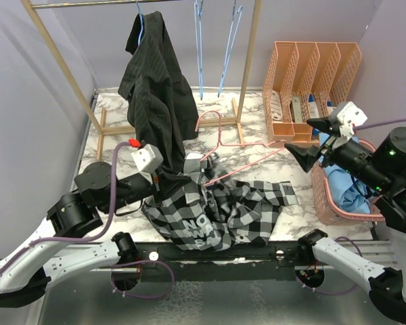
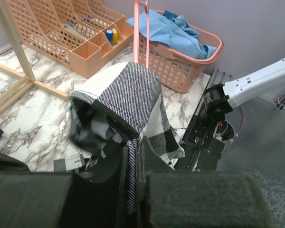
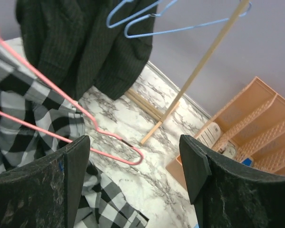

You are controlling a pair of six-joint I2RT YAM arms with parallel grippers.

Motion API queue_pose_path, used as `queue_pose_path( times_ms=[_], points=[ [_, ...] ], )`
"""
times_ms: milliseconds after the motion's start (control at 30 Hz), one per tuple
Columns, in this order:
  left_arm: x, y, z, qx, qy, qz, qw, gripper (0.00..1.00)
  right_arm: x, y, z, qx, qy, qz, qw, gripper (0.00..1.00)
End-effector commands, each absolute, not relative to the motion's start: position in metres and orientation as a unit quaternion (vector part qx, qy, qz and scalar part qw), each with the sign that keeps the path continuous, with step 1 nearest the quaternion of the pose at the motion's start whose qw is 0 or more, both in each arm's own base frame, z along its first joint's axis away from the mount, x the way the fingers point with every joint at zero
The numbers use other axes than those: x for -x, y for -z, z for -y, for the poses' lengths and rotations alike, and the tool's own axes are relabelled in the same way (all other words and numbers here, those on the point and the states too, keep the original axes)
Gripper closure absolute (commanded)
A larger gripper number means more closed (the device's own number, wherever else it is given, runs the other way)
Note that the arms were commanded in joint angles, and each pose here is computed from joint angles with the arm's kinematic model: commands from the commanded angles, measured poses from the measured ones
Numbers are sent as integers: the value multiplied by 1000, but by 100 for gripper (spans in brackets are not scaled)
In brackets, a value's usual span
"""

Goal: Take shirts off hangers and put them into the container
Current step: Remove the shirt from the hanger.

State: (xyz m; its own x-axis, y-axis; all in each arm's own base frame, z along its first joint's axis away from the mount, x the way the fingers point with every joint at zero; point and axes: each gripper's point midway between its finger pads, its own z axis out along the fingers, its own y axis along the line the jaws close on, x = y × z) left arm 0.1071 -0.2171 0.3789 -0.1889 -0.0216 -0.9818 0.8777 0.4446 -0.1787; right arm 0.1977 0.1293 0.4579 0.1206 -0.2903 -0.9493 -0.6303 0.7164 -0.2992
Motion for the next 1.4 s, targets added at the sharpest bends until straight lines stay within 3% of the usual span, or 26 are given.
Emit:
queue_pose_path(
  times_ms=[0,200,367,633,967,1033,1167,1367],
  points=[
    [-109,-403,231,-341,431,-610,571,100,-164,-462,-147,417,-189,-619,638,26],
    [-110,-400,238,-360,427,-602,572,100,-131,-445,-170,515,-262,-603,549,28],
    [-104,-408,243,-374,441,-584,569,100,-142,-416,-178,549,-265,-616,499,30],
    [-91,-417,243,-386,463,-568,561,100,-164,-400,-180,565,-234,-618,494,31],
    [-85,-412,241,-393,470,-565,553,100,-155,-400,-177,580,-237,-609,487,33],
    [-84,-414,240,-393,471,-562,555,100,-152,-391,-178,586,-244,-612,472,46],
    [-84,-413,239,-393,470,-562,556,100,-147,-380,-179,600,-258,-615,443,96],
    [-103,-406,242,-368,446,-581,572,100,-152,-382,-174,589,-239,-628,449,99]
  ],
)
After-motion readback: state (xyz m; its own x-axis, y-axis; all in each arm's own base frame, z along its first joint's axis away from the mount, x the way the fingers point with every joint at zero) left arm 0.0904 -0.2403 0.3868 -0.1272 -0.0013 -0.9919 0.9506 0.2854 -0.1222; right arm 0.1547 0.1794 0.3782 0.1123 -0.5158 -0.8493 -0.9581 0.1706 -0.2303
